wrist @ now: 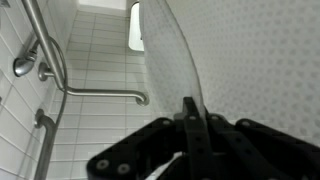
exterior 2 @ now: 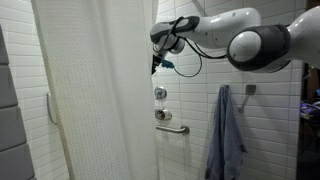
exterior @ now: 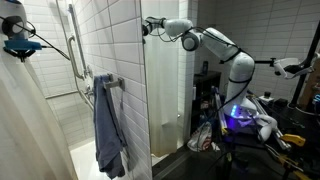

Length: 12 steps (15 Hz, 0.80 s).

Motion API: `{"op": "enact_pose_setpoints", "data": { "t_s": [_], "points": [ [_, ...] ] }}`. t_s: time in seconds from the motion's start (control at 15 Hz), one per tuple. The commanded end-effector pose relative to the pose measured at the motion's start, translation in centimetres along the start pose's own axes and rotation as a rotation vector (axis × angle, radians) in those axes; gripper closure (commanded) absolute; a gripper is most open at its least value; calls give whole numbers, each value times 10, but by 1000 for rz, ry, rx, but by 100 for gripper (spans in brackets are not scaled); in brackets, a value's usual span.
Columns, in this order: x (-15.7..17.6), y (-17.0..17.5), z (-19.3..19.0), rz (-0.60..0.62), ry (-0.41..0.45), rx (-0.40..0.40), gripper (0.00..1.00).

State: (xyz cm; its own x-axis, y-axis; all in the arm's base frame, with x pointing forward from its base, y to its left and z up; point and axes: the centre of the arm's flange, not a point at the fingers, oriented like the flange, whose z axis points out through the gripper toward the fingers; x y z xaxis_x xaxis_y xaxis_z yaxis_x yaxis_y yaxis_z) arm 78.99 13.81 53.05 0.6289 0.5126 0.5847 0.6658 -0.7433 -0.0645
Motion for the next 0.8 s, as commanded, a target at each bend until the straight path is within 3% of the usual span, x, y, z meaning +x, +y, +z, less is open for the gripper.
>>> {"op": "enact_pose_setpoints", "data": {
  "t_s": [0.0, 0.27, 0.73],
  "points": [
    [12, -11, 30, 135, -50, -89, 100],
    [1, -37, 26, 272, -58, -149, 100],
    [-7, -67, 25, 387, -90, -118, 100]
  ]
}}
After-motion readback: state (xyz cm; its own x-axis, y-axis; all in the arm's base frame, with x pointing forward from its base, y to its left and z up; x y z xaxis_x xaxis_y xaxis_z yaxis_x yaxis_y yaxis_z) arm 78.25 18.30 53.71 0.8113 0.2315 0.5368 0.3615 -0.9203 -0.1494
